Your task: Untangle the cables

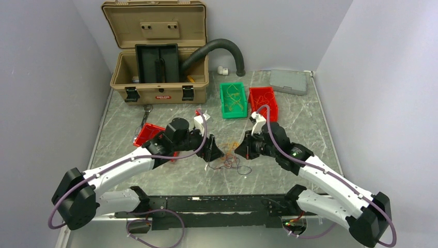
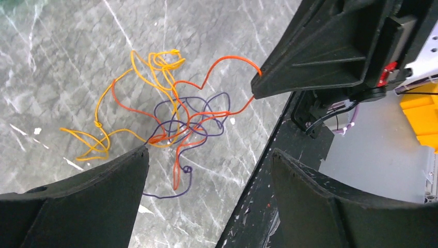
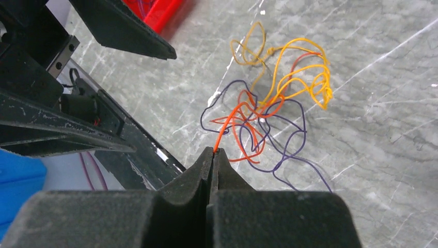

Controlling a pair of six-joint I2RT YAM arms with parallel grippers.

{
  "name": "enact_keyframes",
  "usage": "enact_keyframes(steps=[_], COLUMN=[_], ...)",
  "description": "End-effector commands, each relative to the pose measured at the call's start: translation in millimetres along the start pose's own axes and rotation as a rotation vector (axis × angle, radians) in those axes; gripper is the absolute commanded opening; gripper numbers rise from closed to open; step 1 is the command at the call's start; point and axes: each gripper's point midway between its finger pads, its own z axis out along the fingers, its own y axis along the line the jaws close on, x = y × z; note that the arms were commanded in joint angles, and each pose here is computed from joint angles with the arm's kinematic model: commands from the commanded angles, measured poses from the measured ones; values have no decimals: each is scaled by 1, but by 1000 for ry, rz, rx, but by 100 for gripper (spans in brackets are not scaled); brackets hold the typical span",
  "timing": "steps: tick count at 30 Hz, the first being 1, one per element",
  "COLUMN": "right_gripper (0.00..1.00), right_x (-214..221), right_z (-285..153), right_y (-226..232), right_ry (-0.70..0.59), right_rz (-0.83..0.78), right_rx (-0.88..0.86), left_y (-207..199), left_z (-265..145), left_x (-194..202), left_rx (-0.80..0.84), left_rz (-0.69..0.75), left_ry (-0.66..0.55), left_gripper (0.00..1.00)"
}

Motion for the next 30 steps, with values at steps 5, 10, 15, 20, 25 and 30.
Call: enact_keyframes(steps=[5, 10, 15, 20, 25, 30], right_gripper=[0, 0, 0, 58, 73, 73], right_x=[-35, -45, -52, -46, -40, -17], right_z=[-18, -24, -26, -19, -20, -24], right_y=[16, 22, 26, 33, -1, -42], right_ry=[-116, -155, -175, -125, -119, -78], right_rz=[-32, -31, -31, -40, 17, 92], right_rx=[-12, -24, -38, -77, 103, 295], left_y=[-22, -27, -30, -26, -18, -20], left_z=[-9, -8, -13, -15, -11, 1], left_x=[-22, -21, -26, -24, -19, -16], left_rx=[68, 80, 69, 36, -8, -15], left_rz=[86, 86, 102, 92, 56, 46], left_ry=[-97, -103, -126, -126, -98, -53], left_gripper=[89, 90, 92, 93, 93, 92])
